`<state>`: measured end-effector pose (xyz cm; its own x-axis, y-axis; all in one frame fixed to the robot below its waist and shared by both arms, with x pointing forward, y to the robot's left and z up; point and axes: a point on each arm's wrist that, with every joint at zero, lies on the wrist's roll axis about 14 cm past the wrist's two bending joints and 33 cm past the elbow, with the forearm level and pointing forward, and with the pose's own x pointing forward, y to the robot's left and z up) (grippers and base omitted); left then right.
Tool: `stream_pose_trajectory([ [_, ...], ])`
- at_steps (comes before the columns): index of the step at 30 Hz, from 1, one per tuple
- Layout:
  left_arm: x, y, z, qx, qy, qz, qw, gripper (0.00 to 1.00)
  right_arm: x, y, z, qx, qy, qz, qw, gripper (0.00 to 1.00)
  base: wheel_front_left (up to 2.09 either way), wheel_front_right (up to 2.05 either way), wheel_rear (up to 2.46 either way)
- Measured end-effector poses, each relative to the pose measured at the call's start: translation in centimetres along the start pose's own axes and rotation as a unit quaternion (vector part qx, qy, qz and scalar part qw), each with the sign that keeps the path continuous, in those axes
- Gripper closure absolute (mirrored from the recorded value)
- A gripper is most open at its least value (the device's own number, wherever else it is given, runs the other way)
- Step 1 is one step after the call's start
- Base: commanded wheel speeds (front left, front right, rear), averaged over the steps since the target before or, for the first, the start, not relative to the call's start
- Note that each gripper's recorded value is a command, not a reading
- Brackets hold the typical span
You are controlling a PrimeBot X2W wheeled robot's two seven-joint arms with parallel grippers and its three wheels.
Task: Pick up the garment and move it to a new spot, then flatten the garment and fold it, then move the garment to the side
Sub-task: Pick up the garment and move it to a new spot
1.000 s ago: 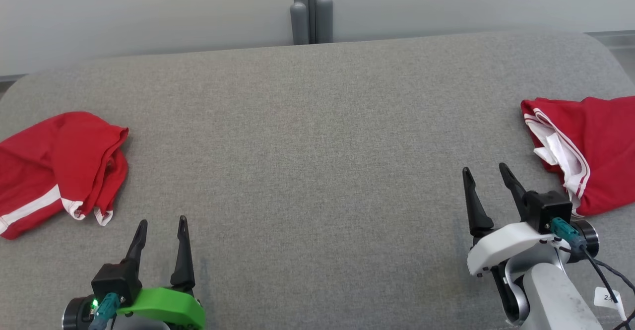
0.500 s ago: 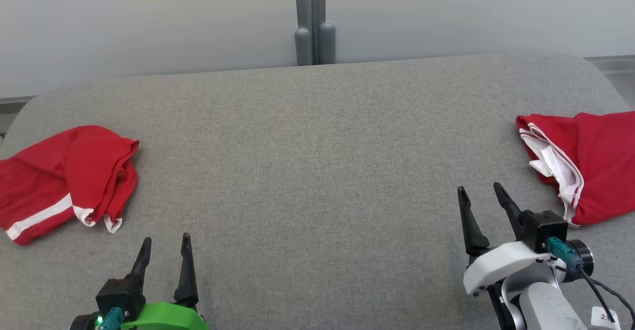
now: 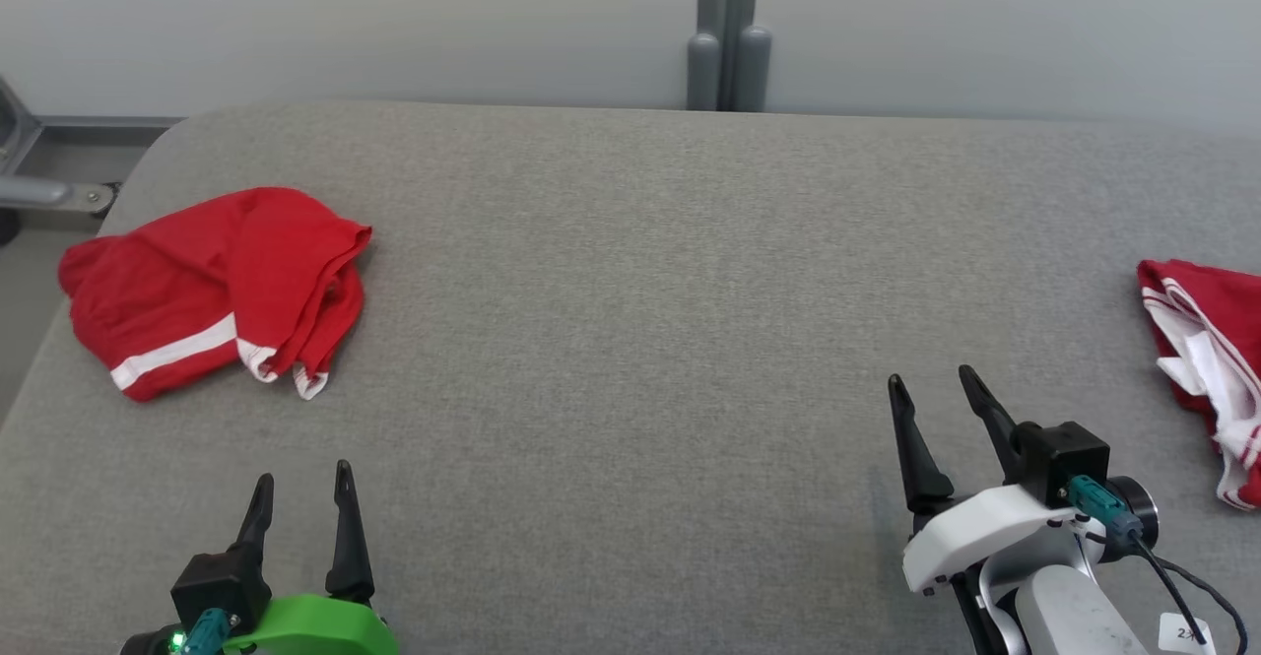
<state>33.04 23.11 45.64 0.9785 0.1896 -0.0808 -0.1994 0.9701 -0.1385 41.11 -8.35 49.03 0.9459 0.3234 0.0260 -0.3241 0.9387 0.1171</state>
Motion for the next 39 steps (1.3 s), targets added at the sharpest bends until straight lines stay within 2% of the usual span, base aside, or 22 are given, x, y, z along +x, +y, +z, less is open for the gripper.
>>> stream_pose_trajectory([
  [10, -3.3, 6.4, 0.1, -0.003, -0.002, 0.104, 0.995, 0.0, 2.6, 6.9, -1.9, 0.007, 0.025, 0.104, 0.994, 0.0, 0.0, 0.0, 0.0],
  [17, -7.2, 10.9, -0.6, -0.017, 0.005, 0.187, 0.982, 0.0, 3.7, 12.8, -2.9, 0.019, 0.039, 0.187, 0.981, 0.0, 0.0, 0.0, 0.0],
  [21, -8.3, 12.0, -0.9, -0.022, 0.008, 0.207, 0.978, 0.0, 3.9, 14.5, -3.5, 0.022, 0.046, 0.21, 0.976, 0.0, 0.0, 0.0, 0.0],
  [24, -8.4, 12.2, -1.5, -0.044, 0.016, 0.205, 0.978, 0.0, 4.2, 14.5, -4.0, 0.022, 0.052, 0.215, 0.975, 0.0, 0.0, 0.0, 0.0],
  [28, -6.5, 12.6, -1.0, -0.047, 0.012, 0.198, 0.979, 0.0, 4.7, 13.4, -4.6, 0.018, 0.058, 0.209, 0.976, 0.0, 0.0, 0.0, 0.0],
  [39, 4.5, 12.8, 4.3, 0.02, -0.018, 0.128, 0.991, 0.0, 7.3, 8.6, -5.8, 0.0, 0.055, 0.174, 0.983, 0.0, 0.0, 0.0, 0.0],
])
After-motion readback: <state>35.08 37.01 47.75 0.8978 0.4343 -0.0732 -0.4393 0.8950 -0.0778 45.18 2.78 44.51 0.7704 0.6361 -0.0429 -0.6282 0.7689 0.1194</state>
